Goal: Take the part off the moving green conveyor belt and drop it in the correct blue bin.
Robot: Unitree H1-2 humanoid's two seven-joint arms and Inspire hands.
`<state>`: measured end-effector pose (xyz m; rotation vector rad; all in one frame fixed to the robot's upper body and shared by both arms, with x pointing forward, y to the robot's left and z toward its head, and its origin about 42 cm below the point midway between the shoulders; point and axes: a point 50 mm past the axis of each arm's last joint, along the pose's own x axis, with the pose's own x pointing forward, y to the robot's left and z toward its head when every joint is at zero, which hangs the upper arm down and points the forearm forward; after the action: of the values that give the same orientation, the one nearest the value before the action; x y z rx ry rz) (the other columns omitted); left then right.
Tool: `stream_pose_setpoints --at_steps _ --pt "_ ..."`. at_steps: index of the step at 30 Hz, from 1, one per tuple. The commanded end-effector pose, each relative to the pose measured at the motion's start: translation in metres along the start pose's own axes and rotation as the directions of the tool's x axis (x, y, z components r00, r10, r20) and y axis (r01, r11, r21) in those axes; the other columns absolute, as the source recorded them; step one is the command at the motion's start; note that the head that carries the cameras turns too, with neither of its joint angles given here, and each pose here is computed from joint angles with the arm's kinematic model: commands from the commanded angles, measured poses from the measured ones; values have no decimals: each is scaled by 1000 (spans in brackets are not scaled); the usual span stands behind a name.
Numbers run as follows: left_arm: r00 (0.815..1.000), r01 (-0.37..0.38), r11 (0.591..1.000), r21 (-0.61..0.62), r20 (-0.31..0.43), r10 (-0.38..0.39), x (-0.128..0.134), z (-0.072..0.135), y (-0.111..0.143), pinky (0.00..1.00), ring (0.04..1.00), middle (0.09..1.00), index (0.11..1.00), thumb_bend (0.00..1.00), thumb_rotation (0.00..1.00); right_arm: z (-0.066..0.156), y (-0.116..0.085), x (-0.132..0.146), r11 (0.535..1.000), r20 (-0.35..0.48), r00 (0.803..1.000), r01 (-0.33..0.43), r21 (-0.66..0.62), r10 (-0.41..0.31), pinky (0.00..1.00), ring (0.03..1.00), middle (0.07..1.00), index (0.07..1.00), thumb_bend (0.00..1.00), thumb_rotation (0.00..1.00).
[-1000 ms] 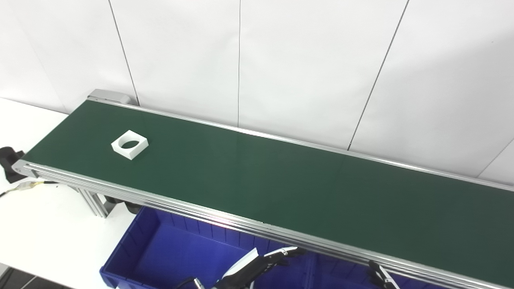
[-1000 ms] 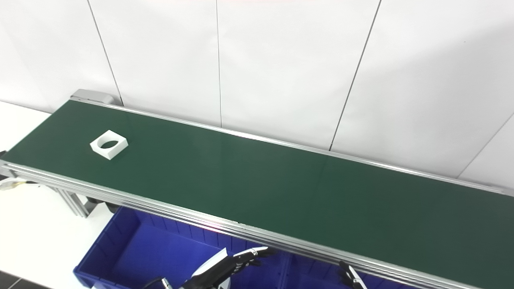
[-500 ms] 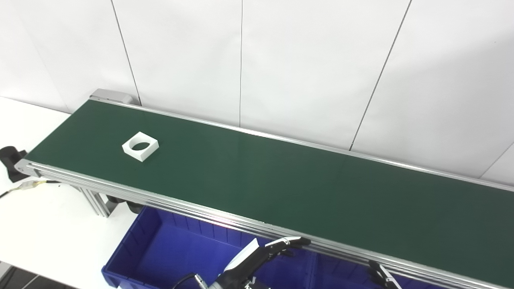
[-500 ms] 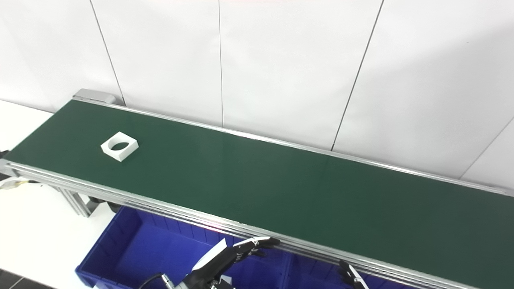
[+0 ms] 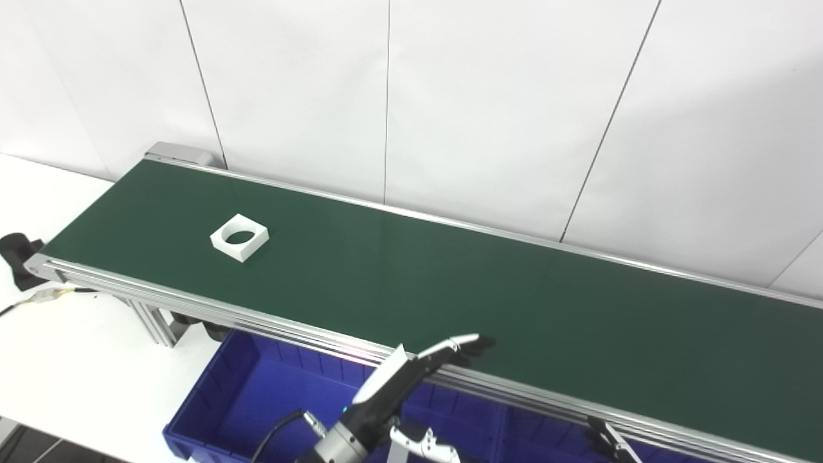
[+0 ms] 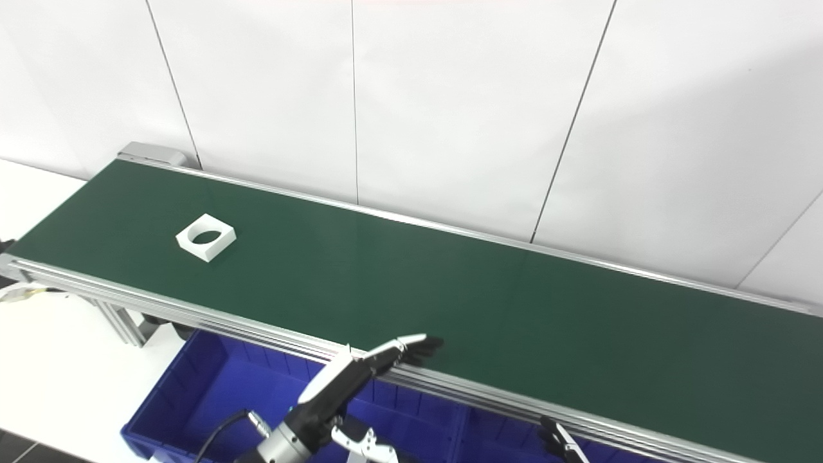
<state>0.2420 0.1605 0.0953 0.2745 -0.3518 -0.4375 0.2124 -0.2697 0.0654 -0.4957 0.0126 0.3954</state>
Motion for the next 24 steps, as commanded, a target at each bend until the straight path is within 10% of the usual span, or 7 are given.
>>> stream_pose_setpoints --at_steps 1,24 --pt "998 -25 999 42 63 23 13 15 8 800 863 902 877 962 339 9 -8 5 999 86 996 30 -18 -29 827 902 908 948 972 261" --pt "982 -159 936 313 -49 183 57 28 44 916 968 974 942 876 454 3 -7 11 1000 102 994 26 -7 -25 785 876 900 939 980 217"
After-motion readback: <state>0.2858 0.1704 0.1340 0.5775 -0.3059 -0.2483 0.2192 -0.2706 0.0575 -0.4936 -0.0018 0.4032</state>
